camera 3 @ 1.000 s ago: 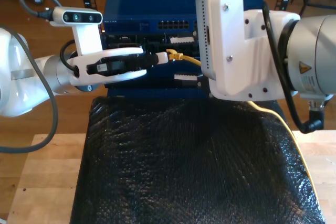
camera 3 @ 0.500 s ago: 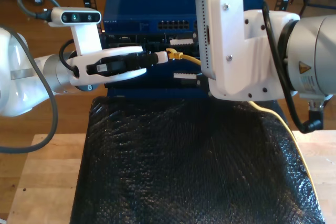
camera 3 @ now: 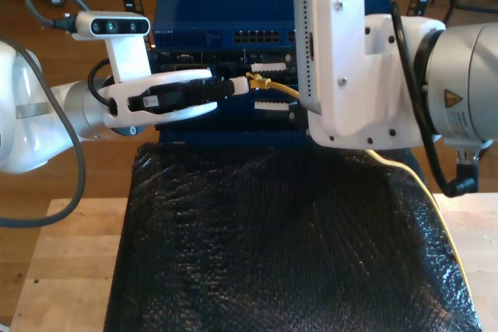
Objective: Grab the cable and plug it in
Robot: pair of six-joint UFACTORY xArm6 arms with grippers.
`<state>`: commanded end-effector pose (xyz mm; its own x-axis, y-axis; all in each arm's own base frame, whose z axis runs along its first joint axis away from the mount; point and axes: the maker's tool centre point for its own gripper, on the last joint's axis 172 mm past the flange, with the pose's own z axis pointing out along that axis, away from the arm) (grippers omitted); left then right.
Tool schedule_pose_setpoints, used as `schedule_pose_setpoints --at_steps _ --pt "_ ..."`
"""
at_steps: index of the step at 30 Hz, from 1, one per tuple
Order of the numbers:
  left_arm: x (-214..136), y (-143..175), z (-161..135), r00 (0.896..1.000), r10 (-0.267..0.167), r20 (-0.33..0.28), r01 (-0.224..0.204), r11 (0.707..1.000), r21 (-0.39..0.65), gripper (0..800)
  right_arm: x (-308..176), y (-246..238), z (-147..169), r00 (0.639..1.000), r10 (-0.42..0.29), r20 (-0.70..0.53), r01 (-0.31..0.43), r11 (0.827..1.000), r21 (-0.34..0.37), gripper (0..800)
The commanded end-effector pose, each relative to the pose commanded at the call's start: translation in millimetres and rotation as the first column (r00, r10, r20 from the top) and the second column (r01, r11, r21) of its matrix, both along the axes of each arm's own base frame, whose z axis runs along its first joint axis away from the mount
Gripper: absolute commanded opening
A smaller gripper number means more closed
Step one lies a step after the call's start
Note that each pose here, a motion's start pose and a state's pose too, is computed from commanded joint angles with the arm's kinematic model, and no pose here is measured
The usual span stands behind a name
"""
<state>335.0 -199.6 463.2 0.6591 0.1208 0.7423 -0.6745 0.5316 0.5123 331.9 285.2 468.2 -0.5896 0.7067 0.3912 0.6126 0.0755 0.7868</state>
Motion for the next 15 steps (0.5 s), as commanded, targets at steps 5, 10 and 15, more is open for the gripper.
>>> schedule_pose_setpoints --at_steps 5,10,15 --pt "-0.4 0.1 0.3 1.0 -0.003 -0.001 0.003 1.0 0.001 3 3.1 -1.8 4.9 1.0 -0.012 0.016 0.012 1.0 0.011 266" --pt "-0.4 0.1 0.3 1.0 -0.003 -0.001 0.003 1.0 0.001 3 4.3 -2.4 6.7 1.0 -0.016 0.022 0.016 1.0 0.014 247" --pt "-2.9 0.5 2.4 1.0 -0.013 0.002 0.013 1.0 -0.005 3 4.3 -2.5 5.7 1.0 -0.016 0.021 0.016 1.0 0.012 247"
